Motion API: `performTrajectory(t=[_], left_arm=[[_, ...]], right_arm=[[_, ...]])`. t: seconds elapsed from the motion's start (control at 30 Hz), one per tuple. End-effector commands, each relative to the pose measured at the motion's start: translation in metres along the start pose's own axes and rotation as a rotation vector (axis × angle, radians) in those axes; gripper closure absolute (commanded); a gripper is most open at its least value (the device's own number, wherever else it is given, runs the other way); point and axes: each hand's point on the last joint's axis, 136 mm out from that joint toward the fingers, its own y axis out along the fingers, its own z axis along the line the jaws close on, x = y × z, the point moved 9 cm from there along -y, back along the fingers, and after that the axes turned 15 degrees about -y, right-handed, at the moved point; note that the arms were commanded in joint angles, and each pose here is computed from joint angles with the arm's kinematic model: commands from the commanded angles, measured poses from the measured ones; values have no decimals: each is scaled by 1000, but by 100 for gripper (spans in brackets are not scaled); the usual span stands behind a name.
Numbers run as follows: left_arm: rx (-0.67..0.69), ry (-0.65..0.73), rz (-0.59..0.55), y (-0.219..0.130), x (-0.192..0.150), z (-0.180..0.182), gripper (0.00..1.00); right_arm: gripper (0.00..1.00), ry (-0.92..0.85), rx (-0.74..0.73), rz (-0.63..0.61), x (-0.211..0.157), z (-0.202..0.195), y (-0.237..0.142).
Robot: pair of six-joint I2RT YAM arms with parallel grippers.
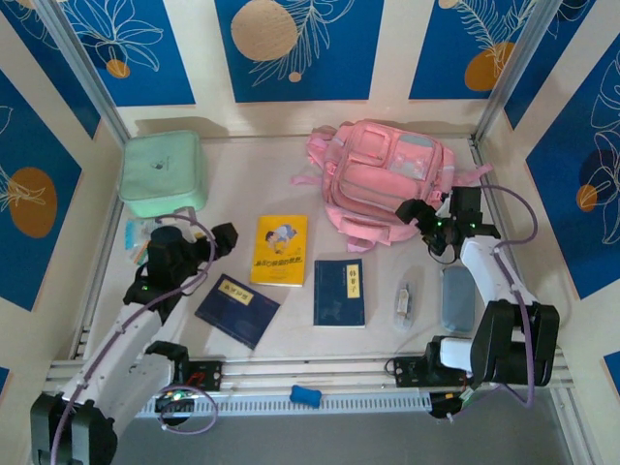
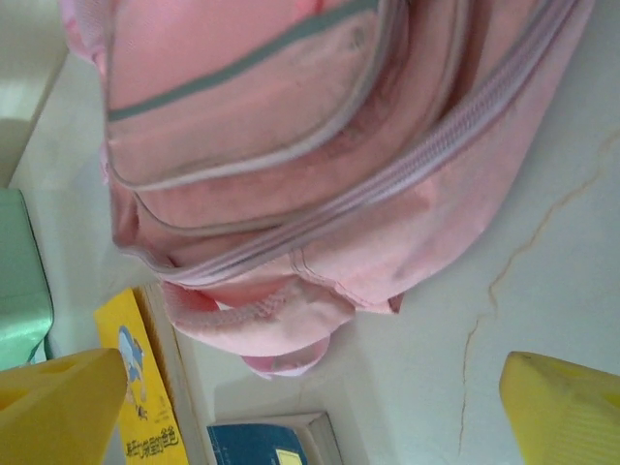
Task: Pack the student bag
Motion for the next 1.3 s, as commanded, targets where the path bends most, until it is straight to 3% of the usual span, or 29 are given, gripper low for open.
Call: performTrajectory(t=[0.0,0.47,0.6,0.93,1.27], left_arm=[[-47,14,80,2,-11,-24,1],[-153,153,249,52,-65,-100,1],[-142,197,275,65,-73,-115,1],[0,251,246,68,-70,-108,1],[215,291,178,43,-48,-86,1]], right_arm=[[1,74,34,108,-9,-1,13],[1,62,-48,155,19,6,72],[17,27,-28,161,22,13,85],[75,-63,51,215,-1,59,100],[88,-206,145,283,-42,134,129]])
